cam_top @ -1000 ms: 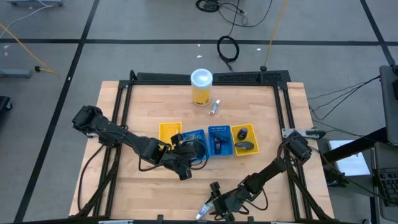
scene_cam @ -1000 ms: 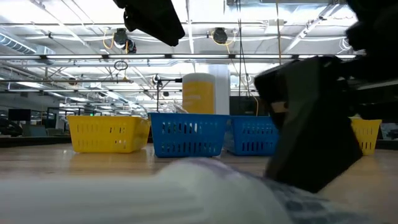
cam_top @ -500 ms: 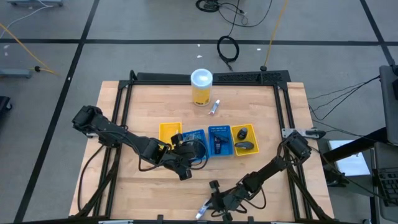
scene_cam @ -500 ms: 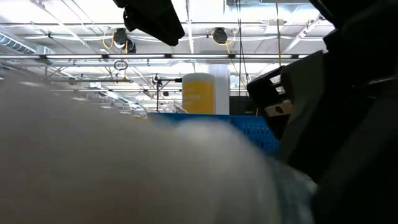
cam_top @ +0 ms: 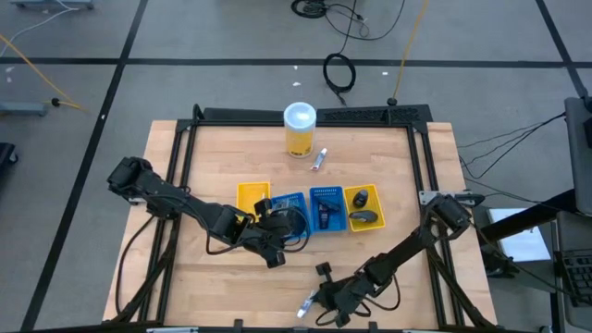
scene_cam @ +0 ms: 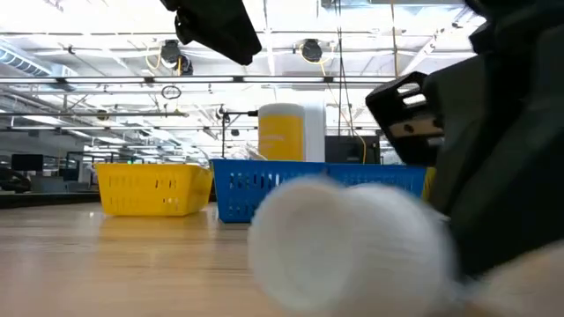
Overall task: Pick & Place Travel size toiletries
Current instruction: Put the white toothpaste into the left yellow bin
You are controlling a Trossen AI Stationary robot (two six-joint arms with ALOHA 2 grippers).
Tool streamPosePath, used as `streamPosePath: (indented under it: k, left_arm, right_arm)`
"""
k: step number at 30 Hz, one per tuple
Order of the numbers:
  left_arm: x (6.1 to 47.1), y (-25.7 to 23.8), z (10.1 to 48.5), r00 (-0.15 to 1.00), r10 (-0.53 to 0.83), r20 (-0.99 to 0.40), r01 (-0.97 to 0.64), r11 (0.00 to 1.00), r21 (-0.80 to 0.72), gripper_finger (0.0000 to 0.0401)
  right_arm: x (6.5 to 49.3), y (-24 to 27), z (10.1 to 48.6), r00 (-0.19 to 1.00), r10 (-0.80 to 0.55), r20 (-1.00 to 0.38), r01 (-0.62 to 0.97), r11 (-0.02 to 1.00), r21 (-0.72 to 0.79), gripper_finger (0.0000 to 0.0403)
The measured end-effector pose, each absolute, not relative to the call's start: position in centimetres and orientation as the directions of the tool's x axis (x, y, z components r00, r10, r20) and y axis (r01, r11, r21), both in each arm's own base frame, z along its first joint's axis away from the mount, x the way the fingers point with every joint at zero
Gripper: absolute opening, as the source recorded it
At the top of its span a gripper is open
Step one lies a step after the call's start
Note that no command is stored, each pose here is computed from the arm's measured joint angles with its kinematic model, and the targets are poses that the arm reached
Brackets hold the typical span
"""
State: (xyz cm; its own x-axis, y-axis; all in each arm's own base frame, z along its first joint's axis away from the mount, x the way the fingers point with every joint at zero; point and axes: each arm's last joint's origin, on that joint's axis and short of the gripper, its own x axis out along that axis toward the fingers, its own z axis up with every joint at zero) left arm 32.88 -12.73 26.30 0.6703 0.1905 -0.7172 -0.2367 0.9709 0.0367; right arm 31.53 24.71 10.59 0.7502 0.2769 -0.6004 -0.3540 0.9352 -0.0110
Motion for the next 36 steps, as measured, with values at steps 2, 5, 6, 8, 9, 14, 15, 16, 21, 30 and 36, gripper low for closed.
streamPosePath:
  k: [2,5,6,8,9,14,15,16,21,30,36]
  left_arm:
    - [32.9,-12.7,26.3,0.670,0.190,-0.718,-0.236,0.971,0.036,0.0161]
    - [32.9,-12.7,26.3,0.670,0.188,-0.718,-0.236,0.971,0.035,0.0161]
    - [32.9,-12.7,26.3,0.670,0.188,-0.718,-0.235,0.971,0.035,0.0161]
    - [32.9,-12.7,26.3,0.670,0.188,-0.718,-0.236,0.971,0.035,0.0161]
    - [32.9,-12.7,26.3,0.670,0.188,-0.718,-0.236,0.971,0.035,0.0161]
    - [32.9,-12.7,26.3,0.671,0.188,-0.717,-0.239,0.971,0.031,0.0161]
    - [32.9,-12.8,26.3,0.671,0.187,-0.717,-0.237,0.971,0.032,0.0161]
    - [32.9,-12.9,26.3,0.672,0.186,-0.717,-0.235,0.971,0.032,0.0161]
    - [32.9,-13.7,26.6,0.711,0.161,-0.685,-0.168,0.984,0.057,0.0161]
    - [33.4,-16.0,28.0,0.834,0.078,-0.547,0.009,0.988,0.154,0.0161]
    - [33.7,-16.9,29.1,0.895,0.030,-0.445,0.071,0.975,0.209,0.0161]
  right_arm:
    - [31.2,24.3,11.2,0.753,0.222,-0.620,-0.322,0.945,-0.052,0.0003]
    - [30.8,24.0,12.3,0.767,0.162,-0.621,-0.277,0.957,-0.092,0.0002]
    - [30.7,23.9,12.6,0.772,0.146,-0.618,-0.263,0.959,-0.103,0.0002]
    - [30.4,23.6,13.3,0.779,0.146,-0.609,-0.259,0.961,-0.101,0.0001]
    - [30.3,23.5,13.7,0.783,0.145,-0.604,-0.256,0.961,-0.101,0.0001]
    - [29.5,22.6,15.8,0.814,0.088,-0.574,-0.201,0.970,-0.137,0.0001]
    - [29.2,22.4,16.3,0.818,0.072,-0.571,-0.190,0.970,-0.150,0.0001]
    - [29.0,22.1,16.7,0.823,0.056,-0.566,-0.176,0.971,-0.160,0.0001]
    - [27.6,20.6,19.5,0.867,0.019,-0.499,-0.112,0.981,-0.158,0.0001]
    - [24.6,17.9,24.1,0.944,-0.017,-0.329,-0.023,0.993,-0.119,0.0000]
    - [23.6,17.0,25.5,0.981,0.016,-0.194,-0.031,0.997,-0.074,0.0000]
